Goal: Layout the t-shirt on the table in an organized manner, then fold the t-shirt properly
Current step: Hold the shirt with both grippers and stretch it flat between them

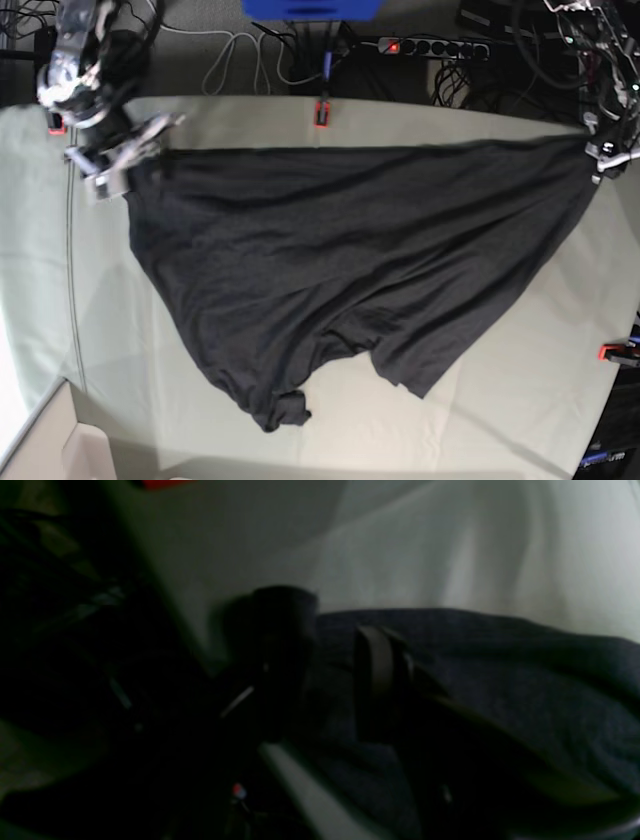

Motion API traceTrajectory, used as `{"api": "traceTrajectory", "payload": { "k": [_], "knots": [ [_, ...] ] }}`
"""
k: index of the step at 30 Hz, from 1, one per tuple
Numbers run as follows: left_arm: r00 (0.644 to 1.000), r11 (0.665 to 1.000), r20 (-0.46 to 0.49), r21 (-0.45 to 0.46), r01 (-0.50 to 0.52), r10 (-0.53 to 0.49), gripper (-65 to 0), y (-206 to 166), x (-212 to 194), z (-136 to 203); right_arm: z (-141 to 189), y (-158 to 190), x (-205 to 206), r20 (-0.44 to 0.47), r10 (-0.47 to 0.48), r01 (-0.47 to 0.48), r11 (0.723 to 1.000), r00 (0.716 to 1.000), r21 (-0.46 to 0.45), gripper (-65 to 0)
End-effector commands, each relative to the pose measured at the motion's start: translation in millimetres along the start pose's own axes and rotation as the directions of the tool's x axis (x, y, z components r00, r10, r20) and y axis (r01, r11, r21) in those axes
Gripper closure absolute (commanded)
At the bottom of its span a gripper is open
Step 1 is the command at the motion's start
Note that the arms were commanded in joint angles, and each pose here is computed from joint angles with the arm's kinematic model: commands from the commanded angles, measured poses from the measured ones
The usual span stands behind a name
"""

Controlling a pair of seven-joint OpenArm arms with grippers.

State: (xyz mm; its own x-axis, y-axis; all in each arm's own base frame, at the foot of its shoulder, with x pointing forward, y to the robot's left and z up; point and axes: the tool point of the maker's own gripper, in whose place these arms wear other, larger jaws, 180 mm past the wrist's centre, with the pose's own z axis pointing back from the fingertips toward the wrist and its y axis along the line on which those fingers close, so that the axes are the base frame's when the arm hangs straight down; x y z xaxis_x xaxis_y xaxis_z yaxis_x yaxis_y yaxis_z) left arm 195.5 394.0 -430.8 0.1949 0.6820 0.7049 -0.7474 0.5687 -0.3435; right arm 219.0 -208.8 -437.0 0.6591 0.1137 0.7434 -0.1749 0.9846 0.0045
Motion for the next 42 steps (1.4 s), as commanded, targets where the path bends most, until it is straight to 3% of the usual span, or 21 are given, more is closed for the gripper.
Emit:
{"api": "traceTrajectory", "payload": {
  "k": [1, 4, 16, 25, 38, 42],
  "knots": [
    [0.999, 1.0, 0.047, -0.015, 0.012, -0.011, -21.9, -4.8, 17.7, -0.5, -0.8, -5.5, 7.1, 0.034, -0.012, 0.012, 1.0, 0.999, 0.002, -37.0],
    [0.999, 1.0, 0.048, -0.018, 0.01, -0.009, -21.8, -5.8, 18.5, -0.5, -6.9, -2.9, 1.3, 0.021, -0.026, 0.026, 0.999, 0.999, 0.038, -37.0],
    [0.998, 1.0, 0.058, -0.027, 0.006, -0.005, -21.8, -11.6, 23.0, -3.1, -23.8, -12.9, -13.5, -0.016, -0.101, 0.102, 0.994, 0.995, 0.028, -36.5],
    [0.998, 1.0, 0.06, -0.029, 0.005, -0.003, -21.8, -12.8, 22.9, -3.3, -10.8, -63.8, -1.9, 0.051, -0.166, 0.17, 0.98, 0.985, -0.101, -36.6],
    [0.997, 0.998, 0.072, -0.056, -0.007, 0.011, -21.8, -28.0, 28.5, -7.9, -14.0, -46.5, -12.3, 0.03, -0.193, 0.195, 0.978, 0.981, -0.078, -36.8],
    [0.997, 0.998, 0.073, -0.056, -0.006, 0.01, -21.8, -27.9, 29.2, -8.0, -23.2, -23.5, -10.4, 0.011, -0.161, 0.161, 0.987, 0.987, -0.015, -36.5]
  ]
}}
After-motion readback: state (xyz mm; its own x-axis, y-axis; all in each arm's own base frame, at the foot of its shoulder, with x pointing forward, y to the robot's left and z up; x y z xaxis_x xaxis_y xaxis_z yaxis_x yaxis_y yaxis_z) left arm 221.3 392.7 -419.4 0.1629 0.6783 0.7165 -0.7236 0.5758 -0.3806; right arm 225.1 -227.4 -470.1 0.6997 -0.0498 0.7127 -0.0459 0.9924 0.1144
